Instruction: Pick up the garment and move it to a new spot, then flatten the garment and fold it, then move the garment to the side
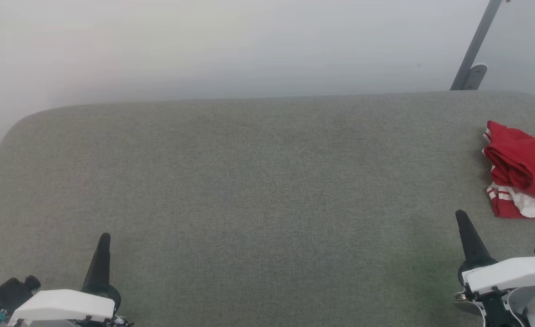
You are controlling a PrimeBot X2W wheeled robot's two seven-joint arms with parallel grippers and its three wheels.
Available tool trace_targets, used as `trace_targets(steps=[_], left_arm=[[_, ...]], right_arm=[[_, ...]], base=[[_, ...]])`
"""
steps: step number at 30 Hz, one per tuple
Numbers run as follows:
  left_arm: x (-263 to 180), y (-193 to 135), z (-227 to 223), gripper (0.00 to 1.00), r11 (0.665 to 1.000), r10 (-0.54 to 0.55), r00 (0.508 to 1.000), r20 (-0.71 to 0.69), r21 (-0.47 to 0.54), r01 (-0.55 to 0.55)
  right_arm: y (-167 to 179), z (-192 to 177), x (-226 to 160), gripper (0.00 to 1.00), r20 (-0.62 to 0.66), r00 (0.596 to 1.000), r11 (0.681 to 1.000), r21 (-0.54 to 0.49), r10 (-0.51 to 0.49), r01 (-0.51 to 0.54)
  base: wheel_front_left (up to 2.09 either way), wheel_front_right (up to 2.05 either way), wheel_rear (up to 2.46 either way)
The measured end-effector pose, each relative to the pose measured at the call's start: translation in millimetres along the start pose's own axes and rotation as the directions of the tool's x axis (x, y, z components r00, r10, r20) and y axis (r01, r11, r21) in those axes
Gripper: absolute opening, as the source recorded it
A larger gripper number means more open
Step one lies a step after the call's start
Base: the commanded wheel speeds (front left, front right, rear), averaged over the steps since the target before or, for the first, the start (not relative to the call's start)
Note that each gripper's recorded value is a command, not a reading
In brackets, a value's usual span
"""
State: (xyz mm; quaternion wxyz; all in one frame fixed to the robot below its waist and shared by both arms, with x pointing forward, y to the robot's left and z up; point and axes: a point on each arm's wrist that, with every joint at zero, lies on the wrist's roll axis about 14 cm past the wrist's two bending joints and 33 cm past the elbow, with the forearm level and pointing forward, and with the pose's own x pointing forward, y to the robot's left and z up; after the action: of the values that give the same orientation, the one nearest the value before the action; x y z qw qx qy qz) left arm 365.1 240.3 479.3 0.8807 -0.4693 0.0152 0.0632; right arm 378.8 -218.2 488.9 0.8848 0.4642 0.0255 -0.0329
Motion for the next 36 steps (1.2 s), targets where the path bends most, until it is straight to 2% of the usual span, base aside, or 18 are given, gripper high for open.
trace_targets(steps=[15,36], left_arm=[[4.9,-9.8,-6.0,0.0,0.988,-0.018,1.0,-0.015,-0.152,0.016],[10.3,-23.8,-13.2,0.0,0.944,-0.051,0.998,-0.029,-0.329,0.039]], right_arm=[[6.1,-1.1,2.7,0.0,0.0,1.0,0.988,0.153,0.017,-0.016],[12.6,-4.2,4.1,0.0,0.001,0.999,0.941,0.337,0.036,-0.034]], base=[[0.0,0.0,0.0],[0.0,0.0,0.0]])
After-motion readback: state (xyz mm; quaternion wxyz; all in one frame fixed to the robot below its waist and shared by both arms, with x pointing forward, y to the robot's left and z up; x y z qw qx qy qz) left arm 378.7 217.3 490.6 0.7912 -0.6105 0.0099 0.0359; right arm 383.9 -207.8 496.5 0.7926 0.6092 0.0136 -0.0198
